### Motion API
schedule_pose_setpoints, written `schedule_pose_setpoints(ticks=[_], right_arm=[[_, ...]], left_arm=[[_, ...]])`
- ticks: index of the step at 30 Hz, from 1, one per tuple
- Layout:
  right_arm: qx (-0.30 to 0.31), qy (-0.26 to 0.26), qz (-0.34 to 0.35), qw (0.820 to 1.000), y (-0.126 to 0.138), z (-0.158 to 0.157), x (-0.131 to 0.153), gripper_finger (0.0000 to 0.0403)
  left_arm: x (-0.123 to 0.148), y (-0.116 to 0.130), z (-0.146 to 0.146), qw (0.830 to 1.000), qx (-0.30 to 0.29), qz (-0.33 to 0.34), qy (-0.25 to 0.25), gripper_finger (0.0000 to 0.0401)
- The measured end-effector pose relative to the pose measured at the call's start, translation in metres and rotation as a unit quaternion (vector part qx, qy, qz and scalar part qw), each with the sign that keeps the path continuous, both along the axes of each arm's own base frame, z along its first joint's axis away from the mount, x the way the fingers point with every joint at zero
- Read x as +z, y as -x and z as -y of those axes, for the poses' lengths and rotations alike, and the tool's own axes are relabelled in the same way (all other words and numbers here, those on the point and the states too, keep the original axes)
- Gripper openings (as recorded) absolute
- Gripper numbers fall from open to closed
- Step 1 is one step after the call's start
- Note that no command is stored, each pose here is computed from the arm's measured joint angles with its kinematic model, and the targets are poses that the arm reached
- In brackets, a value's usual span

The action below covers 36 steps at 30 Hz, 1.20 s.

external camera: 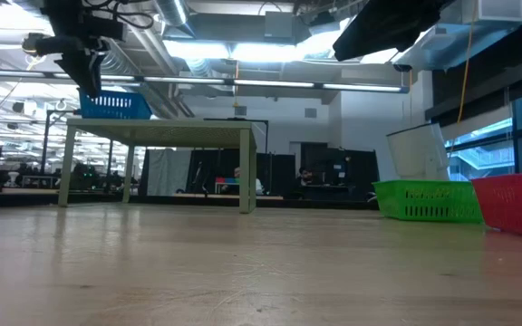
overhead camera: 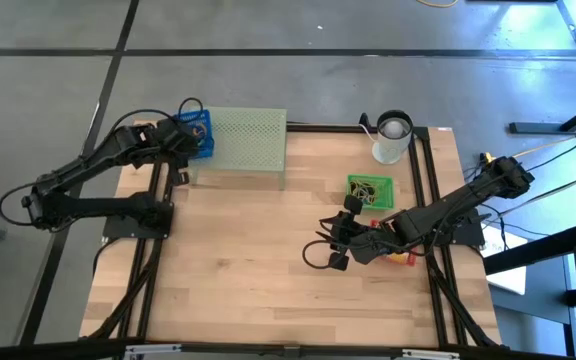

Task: Pick & Place Office Desk Supplies
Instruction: Put the green bin on the shelf

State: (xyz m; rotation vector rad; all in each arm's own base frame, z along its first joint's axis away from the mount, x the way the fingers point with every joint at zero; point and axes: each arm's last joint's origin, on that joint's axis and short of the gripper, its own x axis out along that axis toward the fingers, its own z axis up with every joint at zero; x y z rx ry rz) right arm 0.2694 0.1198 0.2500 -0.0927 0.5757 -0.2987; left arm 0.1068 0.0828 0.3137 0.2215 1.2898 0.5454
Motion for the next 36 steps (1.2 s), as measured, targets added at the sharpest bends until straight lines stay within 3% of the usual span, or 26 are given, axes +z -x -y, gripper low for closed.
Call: schedule_pose_setpoints(ticks=[10, 14, 19, 25, 30, 33, 36], right_arm=[[-0.001, 0.001, 0.0, 1.0, 0.0, 0.0, 0.0, 0.0149], [-0.042, 0.029, 0.013, 0.999, 0.001, 0.004, 0.001, 0.0149], [-0.094, -0.052, -0.016, 0.994, 0.001, 0.02, -0.008, 0.0149], [-0.197, -0.114, -0.09, 0.97, 0.009, 0.05, -0.021, 0.0158], [-0.254, -0.137, -0.129, 0.949, 0.012, 0.073, -0.025, 0.0198], [-0.289, -0.178, -0.127, 0.932, 0.01, 0.086, -0.026, 0.0231], [-0.349, -0.222, -0.104, 0.904, 0.008, 0.097, -0.029, 0.0256]], left_arm=[[0.022, 0.0, 0.002, 0.999, 0.013, 0.045, -0.016, 0.015], [0.039, 0.001, 0.004, 0.996, 0.01, 0.088, -0.011, 0.0157], [0.049, 0.0, 0.007, 0.991, -0.015, 0.129, 0.014, 0.0159], [0.049, 0.0, 0.007, 0.991, -0.019, 0.132, 0.019, 0.0157], [0.049, 0.0, 0.008, 0.99, -0.024, 0.138, 0.028, 0.0159], [0.049, -0.002, 0.009, 0.985, -0.043, 0.158, 0.05, 0.0156], [0.051, -0.006, 0.009, 0.978, -0.058, 0.19, 0.066, 0.0156]])
